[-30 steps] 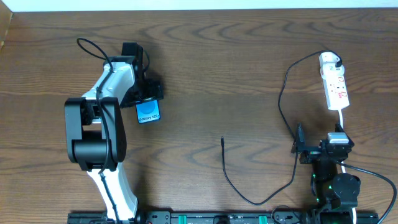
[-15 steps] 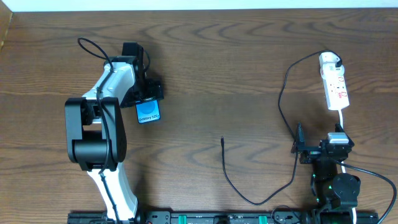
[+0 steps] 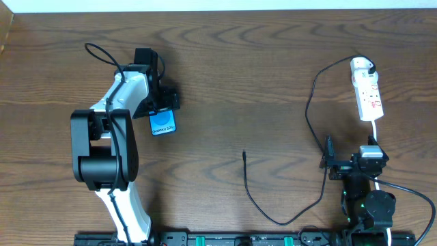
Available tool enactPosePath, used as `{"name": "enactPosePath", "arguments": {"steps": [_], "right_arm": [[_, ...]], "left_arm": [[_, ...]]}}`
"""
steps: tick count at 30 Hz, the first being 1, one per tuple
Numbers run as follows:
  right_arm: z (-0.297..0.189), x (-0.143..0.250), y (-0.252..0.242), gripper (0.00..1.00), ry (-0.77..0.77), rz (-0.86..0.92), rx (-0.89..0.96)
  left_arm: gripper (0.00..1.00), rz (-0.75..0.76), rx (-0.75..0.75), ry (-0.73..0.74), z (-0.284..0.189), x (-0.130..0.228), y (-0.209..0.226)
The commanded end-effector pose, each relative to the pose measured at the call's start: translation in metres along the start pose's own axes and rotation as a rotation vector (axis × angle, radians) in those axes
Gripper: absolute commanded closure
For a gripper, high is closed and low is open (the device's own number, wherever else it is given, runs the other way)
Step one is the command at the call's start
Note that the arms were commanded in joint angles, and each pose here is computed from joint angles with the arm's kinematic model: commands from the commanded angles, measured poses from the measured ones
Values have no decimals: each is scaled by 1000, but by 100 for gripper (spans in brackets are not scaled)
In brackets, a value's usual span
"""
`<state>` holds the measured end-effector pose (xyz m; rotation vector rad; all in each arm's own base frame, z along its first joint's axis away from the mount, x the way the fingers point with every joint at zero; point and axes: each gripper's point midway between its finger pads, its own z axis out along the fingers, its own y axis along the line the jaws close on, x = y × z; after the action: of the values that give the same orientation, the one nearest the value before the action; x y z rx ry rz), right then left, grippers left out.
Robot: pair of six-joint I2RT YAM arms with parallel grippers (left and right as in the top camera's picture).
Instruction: Plug charger to phone and switch on socket
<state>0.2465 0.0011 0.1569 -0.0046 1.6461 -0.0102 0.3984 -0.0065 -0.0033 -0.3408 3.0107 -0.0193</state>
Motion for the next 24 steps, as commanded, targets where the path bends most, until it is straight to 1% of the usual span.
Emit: {"name": "enactPosePath", "arguments": {"steps": [1, 14, 24], "right_arm": [[0, 0, -1, 1, -3, 10, 7], [0, 0, -1, 1, -3, 10, 7], [0, 0, -1, 1, -3, 10, 7]], "left_arm": [[2, 19, -2, 83, 22, 23, 2], [2, 19, -14, 135, 21, 35, 5], [2, 20, -4, 89, 22, 24, 2]]}}
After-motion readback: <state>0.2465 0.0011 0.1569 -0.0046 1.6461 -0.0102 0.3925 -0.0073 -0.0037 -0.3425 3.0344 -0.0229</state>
